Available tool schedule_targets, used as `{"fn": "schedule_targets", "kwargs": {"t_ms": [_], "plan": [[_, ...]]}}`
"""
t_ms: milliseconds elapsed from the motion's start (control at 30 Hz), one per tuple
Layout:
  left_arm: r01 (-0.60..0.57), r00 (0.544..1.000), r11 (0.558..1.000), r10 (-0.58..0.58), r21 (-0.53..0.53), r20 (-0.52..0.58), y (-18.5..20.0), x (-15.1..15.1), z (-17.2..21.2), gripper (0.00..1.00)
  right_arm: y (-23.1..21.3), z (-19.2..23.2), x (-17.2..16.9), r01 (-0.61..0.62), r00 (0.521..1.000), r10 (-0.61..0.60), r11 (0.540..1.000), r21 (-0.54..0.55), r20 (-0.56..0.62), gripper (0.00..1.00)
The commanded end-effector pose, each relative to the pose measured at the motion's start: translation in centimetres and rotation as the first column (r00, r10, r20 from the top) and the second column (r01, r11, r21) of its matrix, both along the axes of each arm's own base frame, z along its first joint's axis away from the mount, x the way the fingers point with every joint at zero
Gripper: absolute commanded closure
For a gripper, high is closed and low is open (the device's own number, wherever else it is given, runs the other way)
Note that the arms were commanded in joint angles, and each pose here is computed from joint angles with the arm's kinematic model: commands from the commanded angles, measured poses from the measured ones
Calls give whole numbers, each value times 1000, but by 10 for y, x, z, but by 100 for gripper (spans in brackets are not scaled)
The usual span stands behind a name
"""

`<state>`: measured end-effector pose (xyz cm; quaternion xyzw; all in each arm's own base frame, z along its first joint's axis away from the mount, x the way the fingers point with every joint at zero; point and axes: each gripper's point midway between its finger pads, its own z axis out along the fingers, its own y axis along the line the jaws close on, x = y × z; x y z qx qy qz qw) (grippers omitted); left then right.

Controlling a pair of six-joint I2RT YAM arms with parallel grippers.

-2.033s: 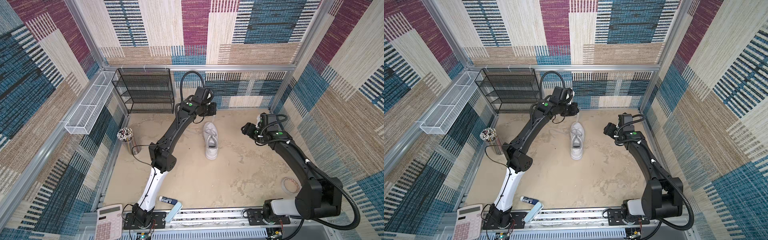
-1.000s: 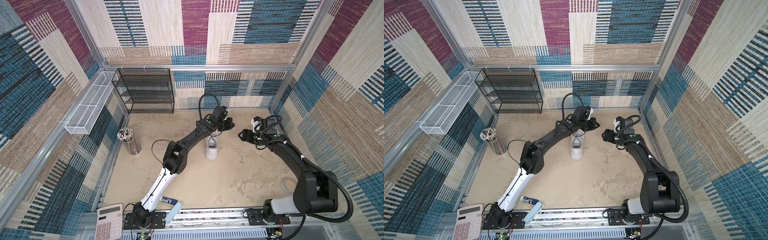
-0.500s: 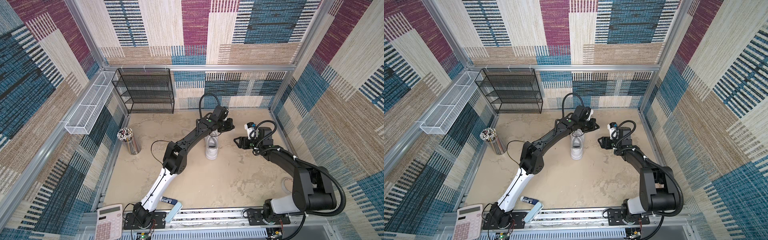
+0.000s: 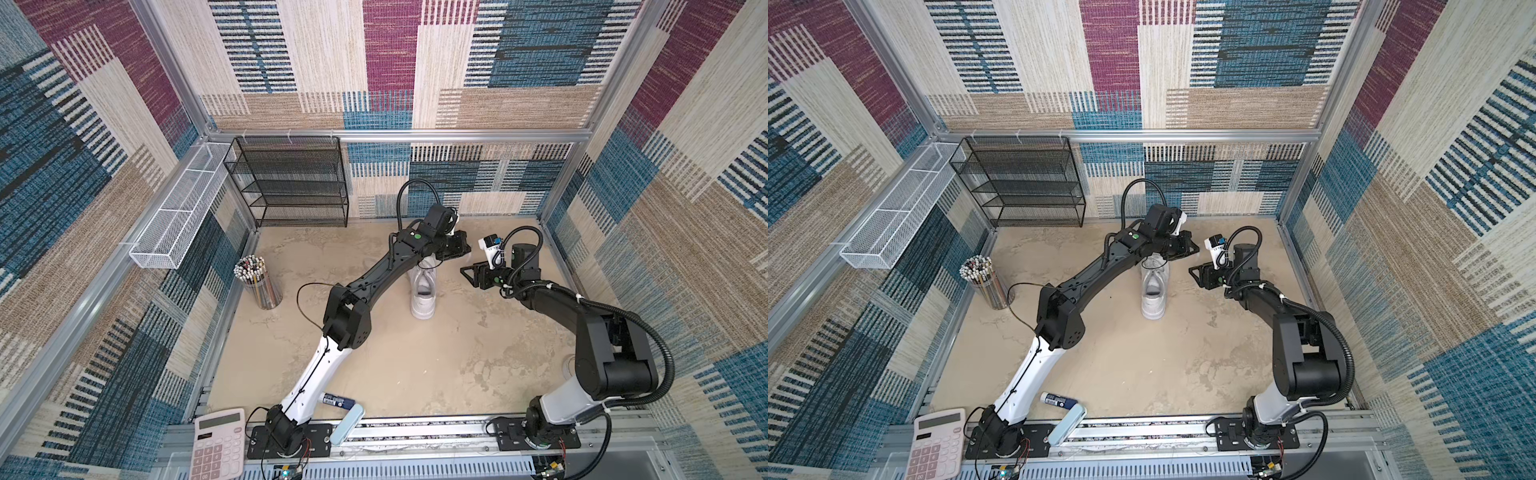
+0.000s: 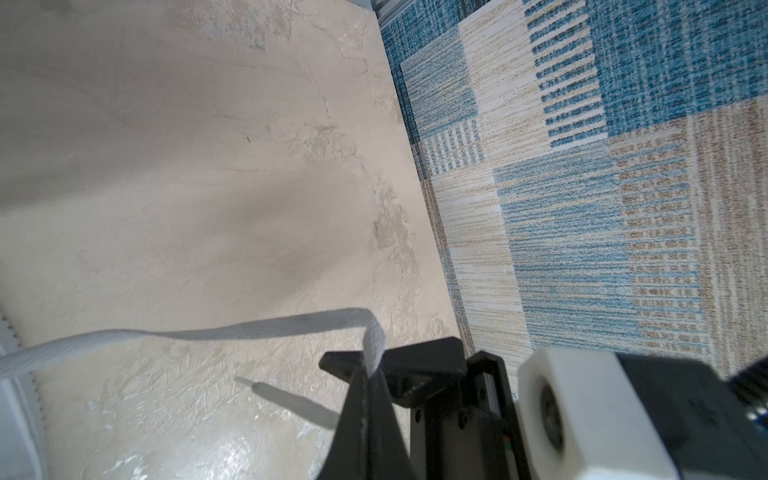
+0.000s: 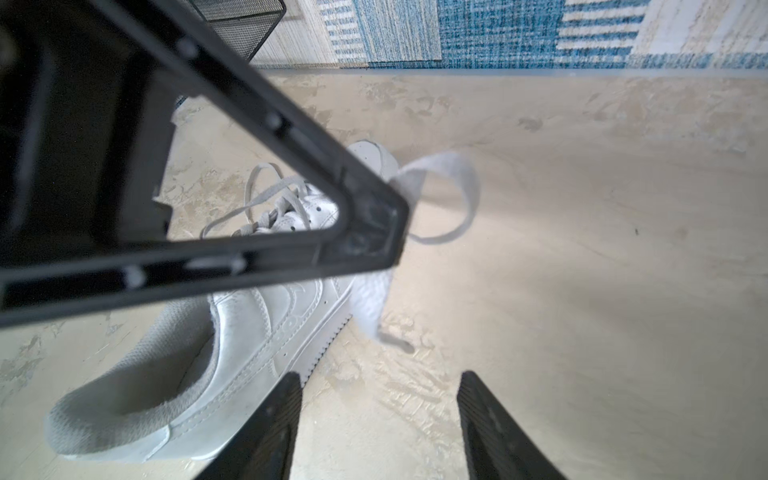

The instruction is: Tie the shoes

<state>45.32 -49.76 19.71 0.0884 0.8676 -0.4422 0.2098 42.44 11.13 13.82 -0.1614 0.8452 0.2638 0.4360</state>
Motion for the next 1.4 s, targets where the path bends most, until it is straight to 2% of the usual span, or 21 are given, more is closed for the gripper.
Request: {"fn": "schedule_targets", "kwargs": {"t_ms": [0, 167, 333, 600, 733, 867, 1000, 1067, 1200, 1367], "plan": [[12, 1000, 1000, -12, 6, 14, 4, -4, 11, 100, 5, 3, 5, -34, 999, 34, 999, 6, 22, 41], [14, 1000, 1000, -14, 11, 20, 6, -5, 14, 100, 7, 3, 10, -42, 999, 41, 999, 21, 27, 46], [18, 1000, 1000, -18, 12, 25, 7, -6, 17, 100, 13, -3, 11, -74, 997, 75, 996, 59, -4, 56], [20, 999, 1000, -20, 17, 26, 8, -8, 18, 100, 18, -6, 12, -93, 995, 96, 992, 86, -30, 85], [19, 1000, 1000, -19, 17, 24, 8, -8, 17, 100, 19, -8, 10, -96, 993, 101, 991, 93, -52, 90], [18, 1000, 1000, -19, 24, 24, 10, -8, 15, 100, 20, -9, 8, -98, 992, 105, 989, 108, -66, 100], [6, 1000, 999, -7, 39, 24, 18, -3, 14, 69, 22, -9, 9, -91, 991, 104, 985, 144, -88, 100], [-10, 999, 999, 8, 49, 33, 26, 2, 16, 60, 22, -11, 12, -75, 990, 93, 984, 159, -106, 100], [-46, 998, 995, 42, 88, 53, 49, 13, 23, 50, 21, -15, 22, -36, 988, 64, 980, 198, -138, 100], [-78, 995, 980, 67, 183, 70, 83, 23, 17, 51, 24, -17, 36, -1, 983, 54, 959, 284, -177, 100]]}}
